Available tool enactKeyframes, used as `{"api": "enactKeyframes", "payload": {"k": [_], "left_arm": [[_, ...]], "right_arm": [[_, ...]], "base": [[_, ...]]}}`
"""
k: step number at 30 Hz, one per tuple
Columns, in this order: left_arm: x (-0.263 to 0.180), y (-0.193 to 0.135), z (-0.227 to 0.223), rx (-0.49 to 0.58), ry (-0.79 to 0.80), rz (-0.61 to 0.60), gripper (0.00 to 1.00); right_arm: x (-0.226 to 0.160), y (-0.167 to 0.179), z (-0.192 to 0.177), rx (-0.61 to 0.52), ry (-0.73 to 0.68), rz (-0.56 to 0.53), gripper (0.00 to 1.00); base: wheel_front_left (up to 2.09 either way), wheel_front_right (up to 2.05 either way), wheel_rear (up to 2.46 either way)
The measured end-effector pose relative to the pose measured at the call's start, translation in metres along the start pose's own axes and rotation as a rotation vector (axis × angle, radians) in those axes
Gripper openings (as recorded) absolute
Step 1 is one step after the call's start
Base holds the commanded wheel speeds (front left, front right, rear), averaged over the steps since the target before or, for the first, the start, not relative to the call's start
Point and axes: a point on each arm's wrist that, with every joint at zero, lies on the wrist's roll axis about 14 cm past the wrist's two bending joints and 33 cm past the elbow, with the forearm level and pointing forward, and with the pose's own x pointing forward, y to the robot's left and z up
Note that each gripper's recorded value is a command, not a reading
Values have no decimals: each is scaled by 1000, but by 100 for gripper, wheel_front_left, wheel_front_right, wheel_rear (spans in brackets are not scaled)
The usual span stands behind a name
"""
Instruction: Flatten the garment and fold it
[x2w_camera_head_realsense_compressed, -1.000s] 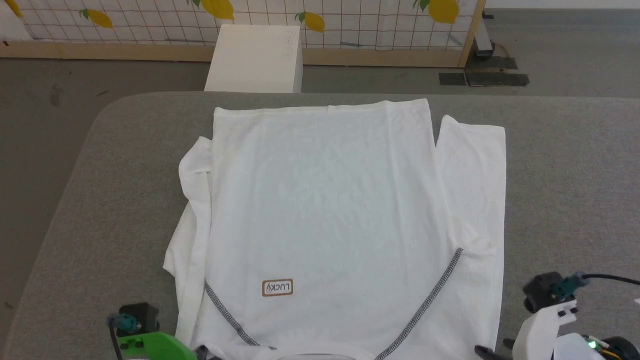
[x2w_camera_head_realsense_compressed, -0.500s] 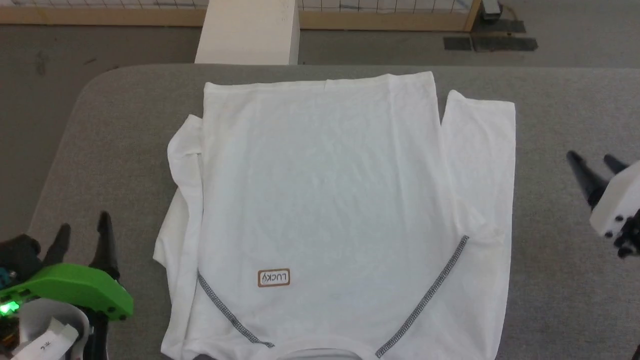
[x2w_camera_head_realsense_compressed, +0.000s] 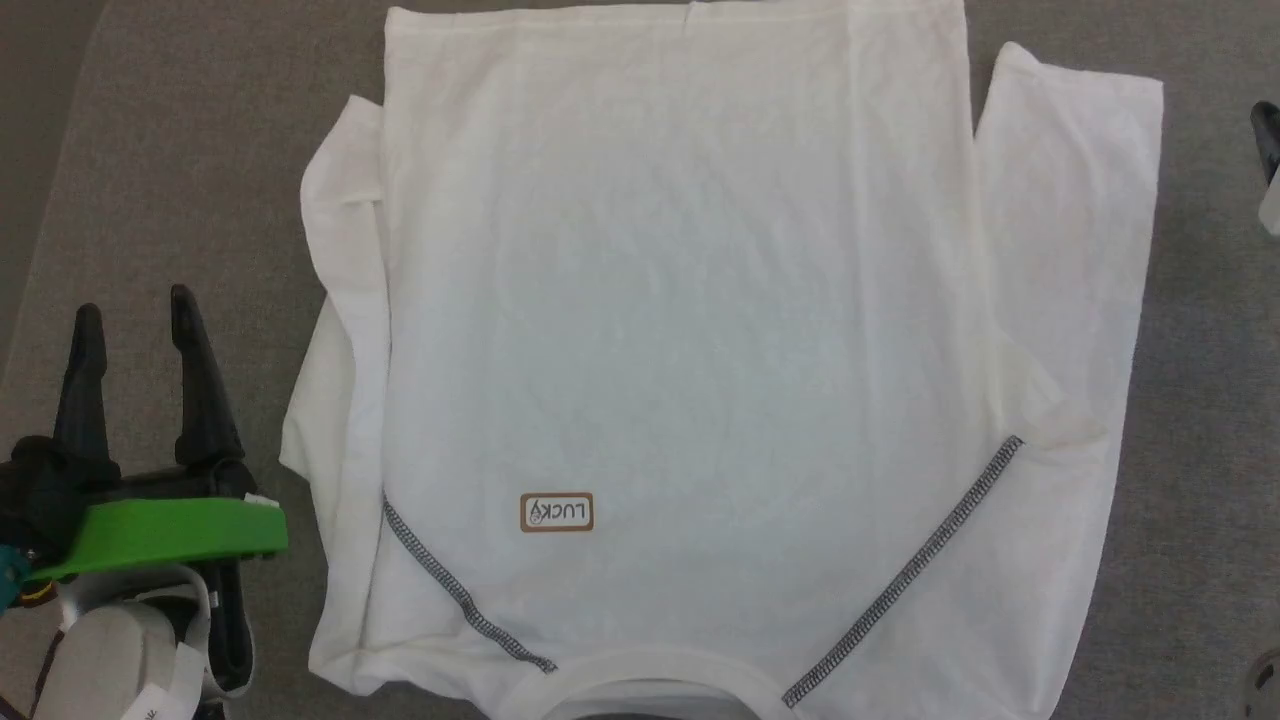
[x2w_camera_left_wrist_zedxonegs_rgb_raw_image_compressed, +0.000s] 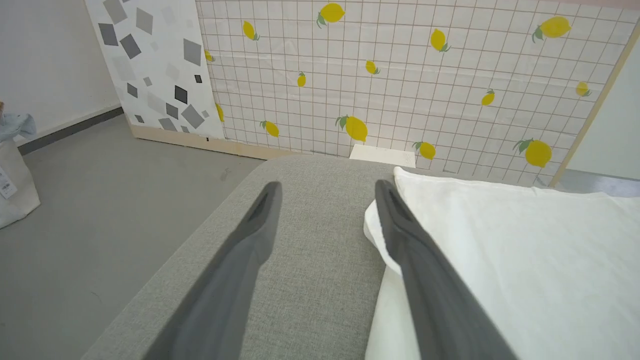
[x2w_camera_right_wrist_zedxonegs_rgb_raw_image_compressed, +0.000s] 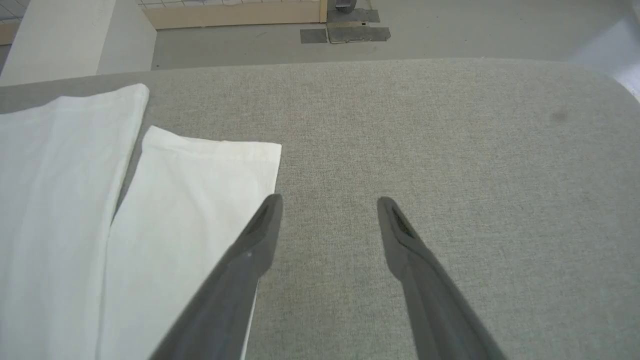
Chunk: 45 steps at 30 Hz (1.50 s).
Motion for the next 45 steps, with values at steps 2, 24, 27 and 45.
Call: {"api": "enactKeyframes", "payload": {"k": [2,24,27,45], "left_arm": [[4,1,-8,9,9,8,100],[1,13,-61,35,121,23,100],[3,8,-54,20,97,8,100],[-15,-6,2,-58,-41,-23,100]], "right_arm": [[17,7,-3,-15,27,0,100],[88,49,-34,-68,157,51,0],[78,31,-26,-25,137,31,0],[-59,-165,-38,208,40,-306,0]], "base": [[0,0,0],[0,0,0],[0,0,0],[0,0,0]]}}
